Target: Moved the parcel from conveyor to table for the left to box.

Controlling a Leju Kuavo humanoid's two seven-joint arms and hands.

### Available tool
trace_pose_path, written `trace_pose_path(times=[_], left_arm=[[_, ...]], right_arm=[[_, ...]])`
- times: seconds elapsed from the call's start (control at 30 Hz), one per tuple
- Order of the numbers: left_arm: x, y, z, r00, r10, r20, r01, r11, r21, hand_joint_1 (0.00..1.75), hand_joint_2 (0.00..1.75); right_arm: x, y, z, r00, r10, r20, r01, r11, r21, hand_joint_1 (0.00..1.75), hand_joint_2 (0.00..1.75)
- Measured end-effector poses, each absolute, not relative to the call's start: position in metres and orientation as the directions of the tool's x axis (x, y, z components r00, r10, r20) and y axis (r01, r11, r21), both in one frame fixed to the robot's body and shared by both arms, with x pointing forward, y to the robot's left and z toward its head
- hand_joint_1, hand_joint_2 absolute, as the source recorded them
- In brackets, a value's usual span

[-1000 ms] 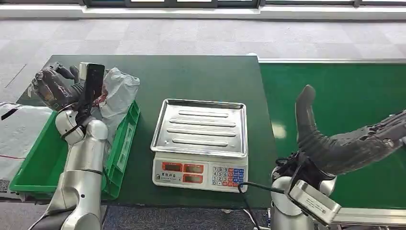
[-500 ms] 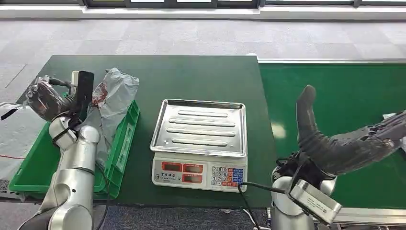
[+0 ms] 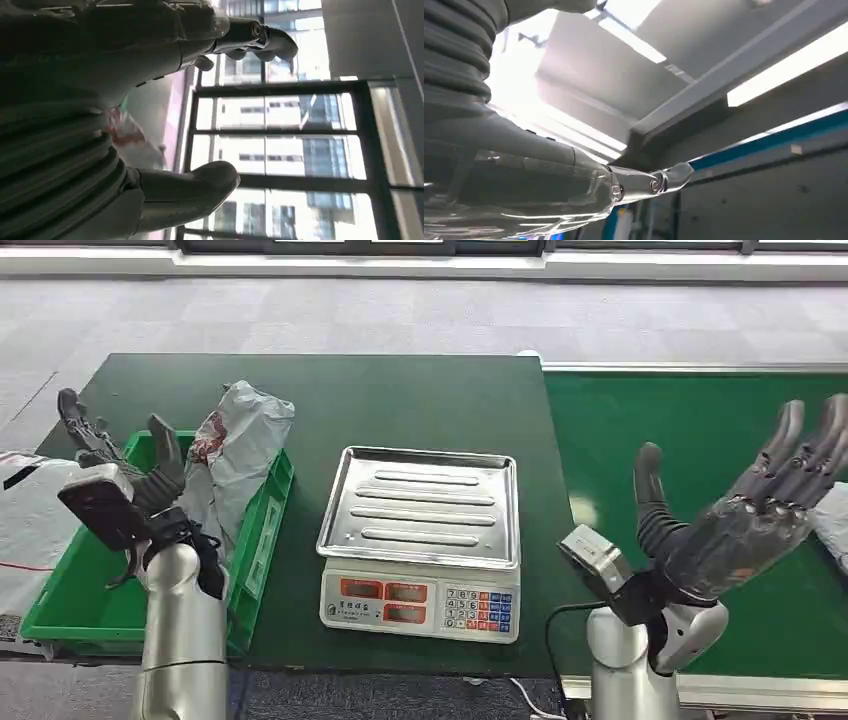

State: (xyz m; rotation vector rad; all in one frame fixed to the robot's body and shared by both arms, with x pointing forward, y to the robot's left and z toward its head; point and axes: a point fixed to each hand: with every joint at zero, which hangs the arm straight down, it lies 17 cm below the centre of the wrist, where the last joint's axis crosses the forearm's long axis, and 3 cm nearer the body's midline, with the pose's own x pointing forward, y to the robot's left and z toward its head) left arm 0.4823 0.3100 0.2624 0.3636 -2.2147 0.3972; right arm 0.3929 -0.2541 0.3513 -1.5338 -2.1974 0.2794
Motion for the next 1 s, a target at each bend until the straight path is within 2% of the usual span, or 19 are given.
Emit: trace_pose_path(times=[0.17, 0.57, 0.67, 0.87, 1.0], left_arm=[[0.452, 0.265, 0.282, -0.680, -0.060, 0.731, -0.274, 0.945, -0.177, 0.00, 1.75], [0.436, 0.246, 0.312, -0.740, -0.041, 0.671, -0.217, 0.959, -0.181, 0.00, 1.75], [0.434, 0.243, 0.311, -0.743, -0.012, 0.669, -0.191, 0.962, -0.195, 0.00, 1.75], [0.428, 0.227, 0.285, -0.700, 0.118, 0.704, -0.101, 0.960, -0.261, 0.00, 1.75], [0.428, 0.219, 0.272, -0.676, 0.138, 0.724, -0.085, 0.961, -0.263, 0.00, 1.75]], right_arm=[[0.398, -0.293, 0.329, -0.148, 0.960, 0.238, 0.845, 0.247, -0.475, 0.00, 1.75], [0.398, -0.314, 0.317, -0.090, 0.963, 0.254, 0.842, 0.210, -0.497, 0.00, 1.75], [0.400, -0.316, 0.314, -0.049, 0.969, 0.241, 0.833, 0.173, -0.525, 0.00, 1.75], [0.410, -0.349, 0.287, 0.152, 0.963, 0.221, 0.774, 0.023, -0.633, 0.00, 1.75], [0.414, -0.356, 0.274, 0.179, 0.965, 0.192, 0.746, -0.006, -0.666, 0.00, 1.75]])
